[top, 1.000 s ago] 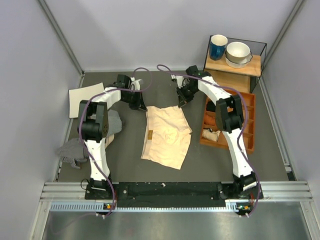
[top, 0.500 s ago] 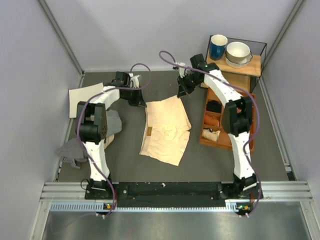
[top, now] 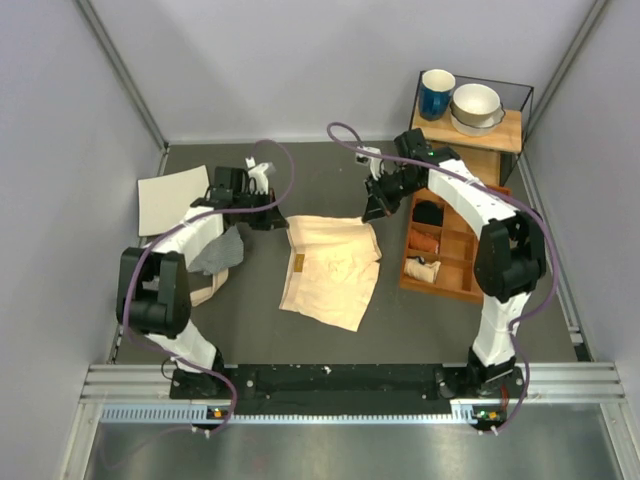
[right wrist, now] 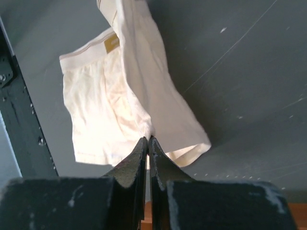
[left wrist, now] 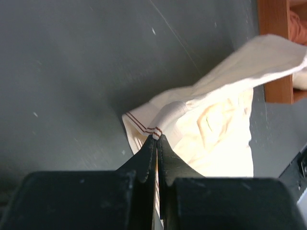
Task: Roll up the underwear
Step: Fold the underwear at the center of the board.
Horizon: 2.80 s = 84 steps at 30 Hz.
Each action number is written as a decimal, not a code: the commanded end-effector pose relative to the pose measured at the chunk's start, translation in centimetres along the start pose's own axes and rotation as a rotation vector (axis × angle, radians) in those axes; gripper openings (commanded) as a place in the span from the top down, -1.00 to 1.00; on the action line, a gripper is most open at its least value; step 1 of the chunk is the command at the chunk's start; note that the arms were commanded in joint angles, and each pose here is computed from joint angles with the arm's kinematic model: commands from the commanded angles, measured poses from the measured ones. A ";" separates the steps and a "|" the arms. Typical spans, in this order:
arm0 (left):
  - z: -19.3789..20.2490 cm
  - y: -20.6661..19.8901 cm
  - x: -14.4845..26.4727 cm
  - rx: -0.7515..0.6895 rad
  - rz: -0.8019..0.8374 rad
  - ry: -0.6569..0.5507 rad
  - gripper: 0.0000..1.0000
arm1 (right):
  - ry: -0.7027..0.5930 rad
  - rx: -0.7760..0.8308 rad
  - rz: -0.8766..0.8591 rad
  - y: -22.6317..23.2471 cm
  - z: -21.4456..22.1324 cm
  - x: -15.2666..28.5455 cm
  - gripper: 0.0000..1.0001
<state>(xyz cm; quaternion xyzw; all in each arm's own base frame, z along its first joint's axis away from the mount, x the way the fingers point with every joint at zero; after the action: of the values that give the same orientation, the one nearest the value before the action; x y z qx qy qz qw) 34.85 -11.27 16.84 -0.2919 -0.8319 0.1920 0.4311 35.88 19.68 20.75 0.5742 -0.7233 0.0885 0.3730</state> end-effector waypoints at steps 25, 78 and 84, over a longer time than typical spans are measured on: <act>14.2 -3.5 3.8 0.110 -0.060 0.020 1.00 | 0.146 0.219 -0.311 13.4 8.7 -3.0 1.00; 18.0 -8.6 7.4 0.191 0.054 0.001 0.27 | 0.300 0.151 -0.229 11.8 9.5 -3.6 0.59; 14.6 -7.0 4.0 0.111 -0.126 0.025 0.42 | 0.365 0.094 -0.074 7.9 8.3 -6.2 0.75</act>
<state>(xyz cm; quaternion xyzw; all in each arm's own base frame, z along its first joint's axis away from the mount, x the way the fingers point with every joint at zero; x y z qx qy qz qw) 15.06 -14.43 14.86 -0.2314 -0.7937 0.2619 0.4979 22.74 21.53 14.44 0.6382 -0.5870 0.2002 0.4561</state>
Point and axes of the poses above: each gripper's point midway between its finger pads, its own x axis back along the fingers, its own y axis along the line the jaws close on, z = x × y, the point moved 8 cm from there along x, back along the fingers, and after that the axes turned 7 degrees about x, right-handed, at the moved point
